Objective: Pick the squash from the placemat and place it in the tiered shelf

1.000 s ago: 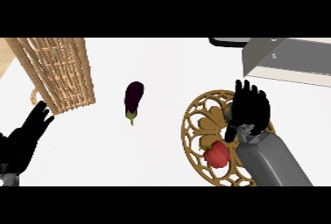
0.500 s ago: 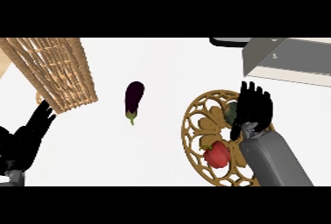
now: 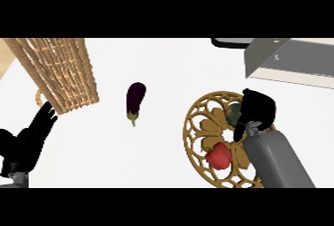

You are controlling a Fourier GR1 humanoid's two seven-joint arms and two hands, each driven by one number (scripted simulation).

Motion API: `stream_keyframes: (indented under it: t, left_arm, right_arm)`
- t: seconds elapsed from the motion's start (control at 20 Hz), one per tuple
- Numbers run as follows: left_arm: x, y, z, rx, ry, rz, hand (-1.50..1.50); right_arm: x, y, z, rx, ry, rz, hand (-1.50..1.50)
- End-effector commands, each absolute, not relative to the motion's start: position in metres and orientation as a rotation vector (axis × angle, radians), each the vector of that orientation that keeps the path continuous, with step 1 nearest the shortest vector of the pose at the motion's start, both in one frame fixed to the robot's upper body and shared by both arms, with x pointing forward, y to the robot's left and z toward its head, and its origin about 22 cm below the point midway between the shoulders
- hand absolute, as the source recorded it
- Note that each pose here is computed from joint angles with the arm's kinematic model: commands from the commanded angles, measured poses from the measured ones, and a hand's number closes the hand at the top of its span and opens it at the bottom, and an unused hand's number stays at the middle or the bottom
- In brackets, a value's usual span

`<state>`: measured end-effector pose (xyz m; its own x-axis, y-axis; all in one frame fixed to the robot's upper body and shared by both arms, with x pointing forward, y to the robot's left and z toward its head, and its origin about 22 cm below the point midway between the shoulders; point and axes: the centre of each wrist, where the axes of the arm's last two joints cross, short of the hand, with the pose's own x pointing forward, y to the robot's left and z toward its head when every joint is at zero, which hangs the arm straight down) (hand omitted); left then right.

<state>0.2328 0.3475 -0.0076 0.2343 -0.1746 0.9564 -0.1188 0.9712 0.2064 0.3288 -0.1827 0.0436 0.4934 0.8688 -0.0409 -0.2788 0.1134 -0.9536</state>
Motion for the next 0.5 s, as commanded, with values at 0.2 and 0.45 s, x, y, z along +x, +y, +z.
stream_keyframes:
  t: [0.2,0.45]
  left_arm:
    - [0.230,0.348,0.004,0.251,-1.326,-0.046,0.00]
    - [0.235,0.344,0.003,0.255,-1.336,-0.039,0.00]
  right_arm:
    - [0.326,-0.166,0.018,-1.156,-0.644,1.003,1.50]
    - [0.329,-0.199,0.024,-1.232,-0.667,1.013,1.50]
